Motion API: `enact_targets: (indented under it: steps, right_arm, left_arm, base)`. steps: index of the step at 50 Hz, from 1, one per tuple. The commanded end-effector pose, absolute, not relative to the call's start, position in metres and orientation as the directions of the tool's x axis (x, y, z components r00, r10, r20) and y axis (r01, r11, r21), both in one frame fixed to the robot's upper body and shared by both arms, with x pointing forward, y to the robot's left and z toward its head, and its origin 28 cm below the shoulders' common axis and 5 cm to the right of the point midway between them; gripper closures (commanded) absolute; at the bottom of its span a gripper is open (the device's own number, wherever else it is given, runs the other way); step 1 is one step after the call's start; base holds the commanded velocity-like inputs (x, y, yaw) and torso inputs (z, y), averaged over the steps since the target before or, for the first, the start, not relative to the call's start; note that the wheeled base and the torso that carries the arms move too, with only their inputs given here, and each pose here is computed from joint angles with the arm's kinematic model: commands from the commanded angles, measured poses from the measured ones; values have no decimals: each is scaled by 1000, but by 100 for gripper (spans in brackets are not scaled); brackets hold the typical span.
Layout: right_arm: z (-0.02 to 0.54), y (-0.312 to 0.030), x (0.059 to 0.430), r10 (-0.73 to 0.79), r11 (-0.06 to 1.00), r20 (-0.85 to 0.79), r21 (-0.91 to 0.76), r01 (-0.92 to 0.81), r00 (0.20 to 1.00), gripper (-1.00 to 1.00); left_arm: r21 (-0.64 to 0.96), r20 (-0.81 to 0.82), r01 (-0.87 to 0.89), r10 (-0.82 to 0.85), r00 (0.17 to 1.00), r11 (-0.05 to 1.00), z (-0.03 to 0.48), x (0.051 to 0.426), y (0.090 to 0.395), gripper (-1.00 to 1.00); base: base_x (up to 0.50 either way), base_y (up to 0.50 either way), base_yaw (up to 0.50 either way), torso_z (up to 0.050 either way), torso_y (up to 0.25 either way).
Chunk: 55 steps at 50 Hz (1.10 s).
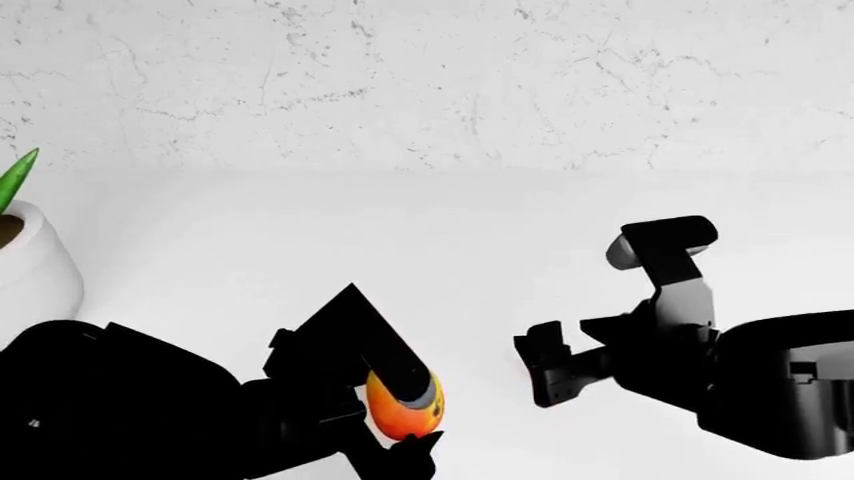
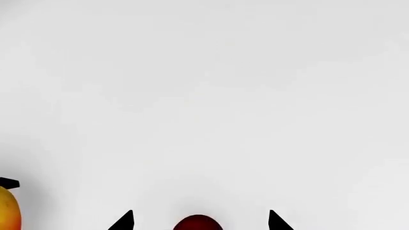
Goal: Pick the cherry, mango from the counter and place them in the cabinet. Then close the cabinet.
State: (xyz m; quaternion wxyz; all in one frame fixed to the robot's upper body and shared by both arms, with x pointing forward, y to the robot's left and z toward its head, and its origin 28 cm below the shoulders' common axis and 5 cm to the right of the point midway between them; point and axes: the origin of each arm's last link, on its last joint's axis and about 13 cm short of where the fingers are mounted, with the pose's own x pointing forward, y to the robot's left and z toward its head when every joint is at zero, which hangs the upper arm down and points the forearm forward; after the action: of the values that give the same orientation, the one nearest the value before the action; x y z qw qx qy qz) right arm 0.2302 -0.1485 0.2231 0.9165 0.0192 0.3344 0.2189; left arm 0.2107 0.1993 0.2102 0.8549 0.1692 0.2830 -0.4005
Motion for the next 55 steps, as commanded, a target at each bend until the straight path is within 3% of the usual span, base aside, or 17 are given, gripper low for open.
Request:
enact_targets:
  steps: [1,32,33,47,55]
  right_arm:
    - [219,-148,228,414,903,-615,185,-388,671,-100]
    - [198,-143,229,414,898,-669,191,-396,617,-100]
    - [197,-143,229,415,898,-670,191,-397,616,100]
    - [204,-141,226,425,890,-662,182,-417,617,100]
    - [234,-138,223,427,889,-580,131,-438,694,100]
  left_arm:
    - [64,-610,773,-589,531,631,212,212,199,100]
    - [57,-608,771,-590,530,634,210,211,200,100]
    - [57,-608,771,-591,531,634,210,211,200,100]
    - [55,-606,770,-592,532,636,211,211,201,100]
    - [66,-579,756,-592,560,651,222,210,205,100]
  base:
    - [0,0,0,0,0]
    - [0,0,0,0,0]
    - [0,0,0,0,0]
    - [0,0,0,0,0]
    - [0,0,0,0,0]
